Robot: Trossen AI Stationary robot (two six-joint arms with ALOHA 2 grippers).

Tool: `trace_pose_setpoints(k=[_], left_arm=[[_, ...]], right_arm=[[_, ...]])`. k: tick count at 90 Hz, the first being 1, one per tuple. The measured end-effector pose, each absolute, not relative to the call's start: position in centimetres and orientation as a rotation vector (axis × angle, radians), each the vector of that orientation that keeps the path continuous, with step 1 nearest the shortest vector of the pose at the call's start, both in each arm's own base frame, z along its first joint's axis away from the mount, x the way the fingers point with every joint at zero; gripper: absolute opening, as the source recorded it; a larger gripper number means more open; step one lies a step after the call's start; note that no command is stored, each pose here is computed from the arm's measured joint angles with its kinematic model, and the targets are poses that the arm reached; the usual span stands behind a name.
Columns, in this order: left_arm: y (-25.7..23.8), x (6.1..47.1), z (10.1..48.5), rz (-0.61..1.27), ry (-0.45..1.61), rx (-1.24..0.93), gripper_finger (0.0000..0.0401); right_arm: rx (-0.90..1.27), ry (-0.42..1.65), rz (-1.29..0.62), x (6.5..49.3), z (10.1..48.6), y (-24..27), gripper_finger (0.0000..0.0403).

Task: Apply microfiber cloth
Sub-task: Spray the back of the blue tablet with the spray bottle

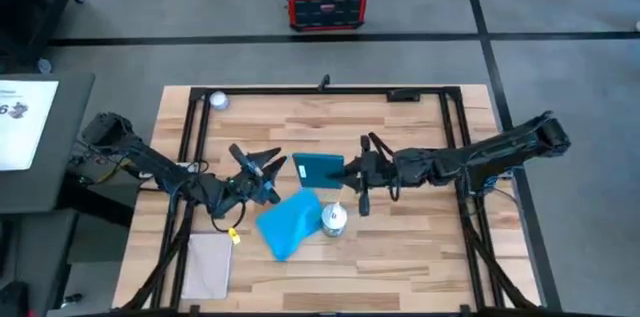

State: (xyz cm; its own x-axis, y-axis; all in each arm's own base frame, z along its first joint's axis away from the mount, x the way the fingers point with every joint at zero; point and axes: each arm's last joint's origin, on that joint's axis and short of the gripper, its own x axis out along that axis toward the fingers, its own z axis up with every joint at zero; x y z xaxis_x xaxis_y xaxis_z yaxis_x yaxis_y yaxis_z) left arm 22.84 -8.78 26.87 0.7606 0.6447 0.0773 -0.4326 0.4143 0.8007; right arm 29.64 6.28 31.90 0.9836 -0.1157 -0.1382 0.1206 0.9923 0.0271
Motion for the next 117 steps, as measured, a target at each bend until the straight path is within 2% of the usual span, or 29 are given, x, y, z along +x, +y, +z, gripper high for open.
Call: trace_pose_setpoints(k=[19, 24, 42, 62, 75, 92, 105, 117], left_arm=[[-9.1, 22.7, 26.9, 0.662, 0.241, 0.917, 0.0015], [-9.2, 22.7, 26.9, 0.658, 0.238, 0.915, 0.0005], [-10.2, 23.5, 28.2, 0.59, 0.285, 0.912, 0.0], [-11.3, 24.3, 31.3, 0.338, 0.368, 0.81, 0.0], [-11.4, 23.9, 33.7, 0.177, 0.426, 0.706, 0.0], [-10.2, 24.0, 35.8, 0.102, 0.487, 0.654, 0.0], [-8.7, 25.1, 35.7, 0.045, 0.574, 0.593, 0.0], [-8.0, 26.6, 35.3, 0.043, 0.668, 0.608, 0.0]], right_arm=[[-0.033, 0.219, -0.265, 27.3, 32.5, 6.0, 0.0009], [-0.053, 0.244, -0.309, 26.7, 32.6, 6.0, 0.0009], [-0.104, 0.321, -0.427, 24.6, 32.6, 5.9, 0.0009], [-0.073, 0.366, -0.464, 23.0, 30.4, 5.7, 0.0009], [-0.028, 0.312, -0.487, 21.5, 27.9, 5.4, 0.0009], [0.008, 0.155, -0.505, 20.2, 24.8, 4.4, 0.0009], [0.037, 0.063, -0.512, 20.1, 22.4, 3.5, 0.0009], [0.019, 0.079, -0.521, 20.7, 21.1, 3.3, 0.0009]])
